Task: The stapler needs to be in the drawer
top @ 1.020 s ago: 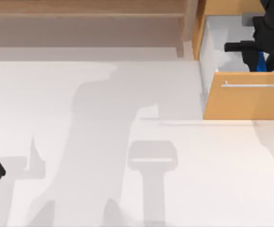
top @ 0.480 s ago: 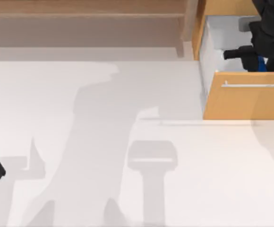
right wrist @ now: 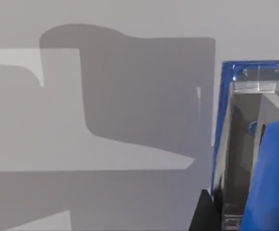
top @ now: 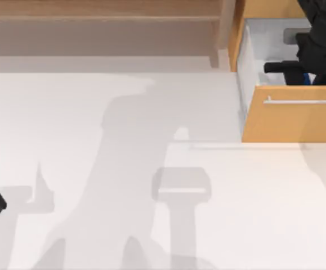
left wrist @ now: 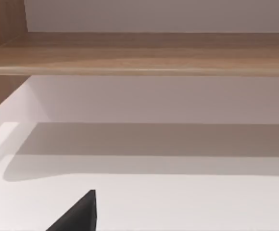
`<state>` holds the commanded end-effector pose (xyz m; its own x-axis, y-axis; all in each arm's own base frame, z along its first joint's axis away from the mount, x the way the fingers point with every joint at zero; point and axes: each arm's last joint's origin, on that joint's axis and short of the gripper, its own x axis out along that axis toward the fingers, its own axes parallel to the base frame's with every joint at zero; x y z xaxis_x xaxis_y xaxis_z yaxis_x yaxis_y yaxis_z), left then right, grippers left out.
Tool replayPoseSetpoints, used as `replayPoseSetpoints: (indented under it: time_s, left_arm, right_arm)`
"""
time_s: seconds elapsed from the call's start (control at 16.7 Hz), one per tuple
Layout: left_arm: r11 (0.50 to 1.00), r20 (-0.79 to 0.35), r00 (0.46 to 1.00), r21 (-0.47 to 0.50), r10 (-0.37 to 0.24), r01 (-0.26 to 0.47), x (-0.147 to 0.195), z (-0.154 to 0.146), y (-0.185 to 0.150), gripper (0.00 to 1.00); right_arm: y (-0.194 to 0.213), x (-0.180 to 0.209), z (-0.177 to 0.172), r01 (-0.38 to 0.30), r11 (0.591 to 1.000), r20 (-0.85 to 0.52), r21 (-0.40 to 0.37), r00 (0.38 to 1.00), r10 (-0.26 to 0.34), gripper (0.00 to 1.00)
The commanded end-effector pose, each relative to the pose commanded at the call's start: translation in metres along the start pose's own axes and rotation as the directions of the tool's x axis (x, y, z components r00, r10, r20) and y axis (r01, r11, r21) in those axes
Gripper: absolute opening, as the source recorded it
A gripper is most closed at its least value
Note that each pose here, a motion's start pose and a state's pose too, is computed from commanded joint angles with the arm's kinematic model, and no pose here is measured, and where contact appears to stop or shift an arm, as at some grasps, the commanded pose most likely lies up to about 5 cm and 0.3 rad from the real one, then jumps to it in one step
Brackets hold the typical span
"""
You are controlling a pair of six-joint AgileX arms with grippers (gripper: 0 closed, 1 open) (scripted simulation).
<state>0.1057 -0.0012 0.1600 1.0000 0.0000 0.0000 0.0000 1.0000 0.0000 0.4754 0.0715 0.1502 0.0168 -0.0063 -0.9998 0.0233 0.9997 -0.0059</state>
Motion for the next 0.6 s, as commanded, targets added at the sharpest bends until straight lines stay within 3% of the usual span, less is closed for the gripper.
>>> replayPoseSetpoints:
  time_s: [0.24,0.6]
  left_arm:
    - [1.000,0.000,1.000,0.000,0.000,0.000,0.0000,0.0000,0.0000,1.00]
    - [1.000,0.000,1.000,0.000,0.000,0.000,0.0000,0.0000,0.0000,1.00]
  right_arm:
    - [0.0000,0.0000,0.0000,0.000,1.000,0.000,0.000,1.000,0.000,0.00]
    - [0.0000,0.0000,0.0000,0.000,1.000,0.000,0.000,1.000,0.000,0.45]
